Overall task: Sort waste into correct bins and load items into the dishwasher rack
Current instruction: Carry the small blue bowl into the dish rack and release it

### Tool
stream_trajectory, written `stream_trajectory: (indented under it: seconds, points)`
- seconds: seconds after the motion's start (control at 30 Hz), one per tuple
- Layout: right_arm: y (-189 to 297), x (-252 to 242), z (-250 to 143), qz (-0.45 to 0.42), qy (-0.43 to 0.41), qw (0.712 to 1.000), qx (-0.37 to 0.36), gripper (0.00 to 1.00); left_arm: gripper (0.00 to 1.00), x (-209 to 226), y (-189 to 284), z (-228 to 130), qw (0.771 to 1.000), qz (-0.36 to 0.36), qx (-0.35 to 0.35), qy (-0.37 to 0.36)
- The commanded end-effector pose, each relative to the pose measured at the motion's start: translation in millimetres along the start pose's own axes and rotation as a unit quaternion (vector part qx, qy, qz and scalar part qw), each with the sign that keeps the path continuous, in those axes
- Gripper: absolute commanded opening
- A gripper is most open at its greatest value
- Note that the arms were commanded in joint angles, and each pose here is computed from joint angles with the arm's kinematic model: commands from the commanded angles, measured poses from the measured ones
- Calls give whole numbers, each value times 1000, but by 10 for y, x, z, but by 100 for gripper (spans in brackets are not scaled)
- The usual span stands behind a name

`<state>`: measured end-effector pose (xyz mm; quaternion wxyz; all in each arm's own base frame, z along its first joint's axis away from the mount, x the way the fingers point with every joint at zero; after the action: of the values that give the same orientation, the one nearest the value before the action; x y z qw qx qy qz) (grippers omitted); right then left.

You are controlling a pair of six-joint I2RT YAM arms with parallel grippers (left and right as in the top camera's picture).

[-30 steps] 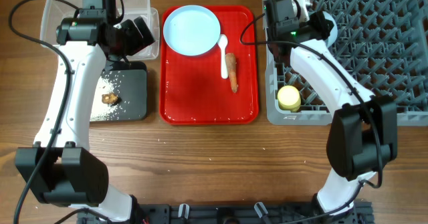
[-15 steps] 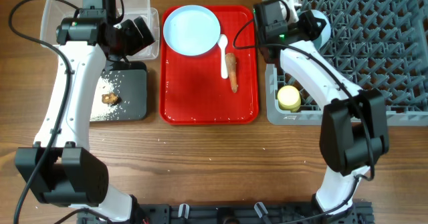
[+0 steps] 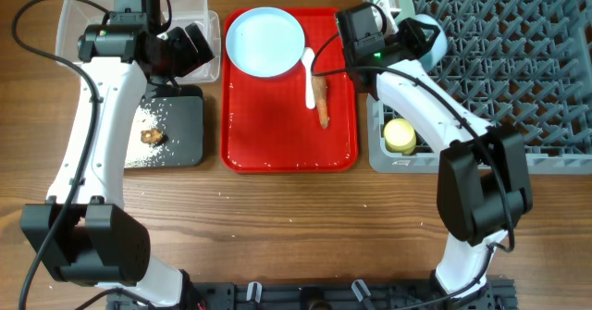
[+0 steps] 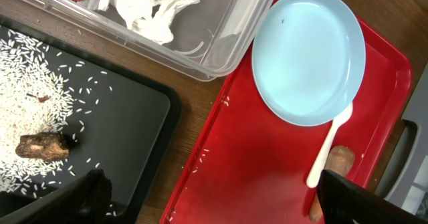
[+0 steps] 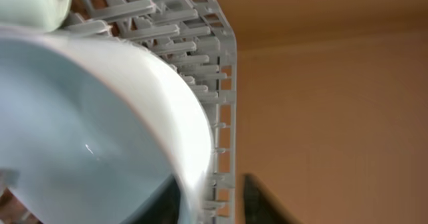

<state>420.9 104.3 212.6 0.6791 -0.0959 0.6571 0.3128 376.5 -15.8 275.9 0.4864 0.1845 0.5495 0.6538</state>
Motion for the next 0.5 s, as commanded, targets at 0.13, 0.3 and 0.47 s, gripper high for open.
stream_trajectory:
  seconds: [0.13, 0.3, 0.47]
  points:
    - [62, 136, 48, 18, 26, 999, -15, 89, 100, 6, 28, 36, 1000, 3, -9, 3]
    - [230, 160, 125, 46, 22, 997, -52, 100, 100, 6, 28, 36, 1000, 3, -9, 3]
    - [376, -107, 141, 96, -30, 990, -102, 100, 100, 6, 28, 36, 1000, 3, -9, 3]
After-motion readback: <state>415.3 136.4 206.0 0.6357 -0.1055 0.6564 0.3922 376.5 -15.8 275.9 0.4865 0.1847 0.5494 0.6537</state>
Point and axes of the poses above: each gripper's point midway between its finger pads, its own y axis back along the fingers, its own x axis along the line the jaws close on, z = x × y, the point moved 10 cm from there along y, back along the fingers, and after that the axes turned 3 degrees about y, right-handed, at the moved point
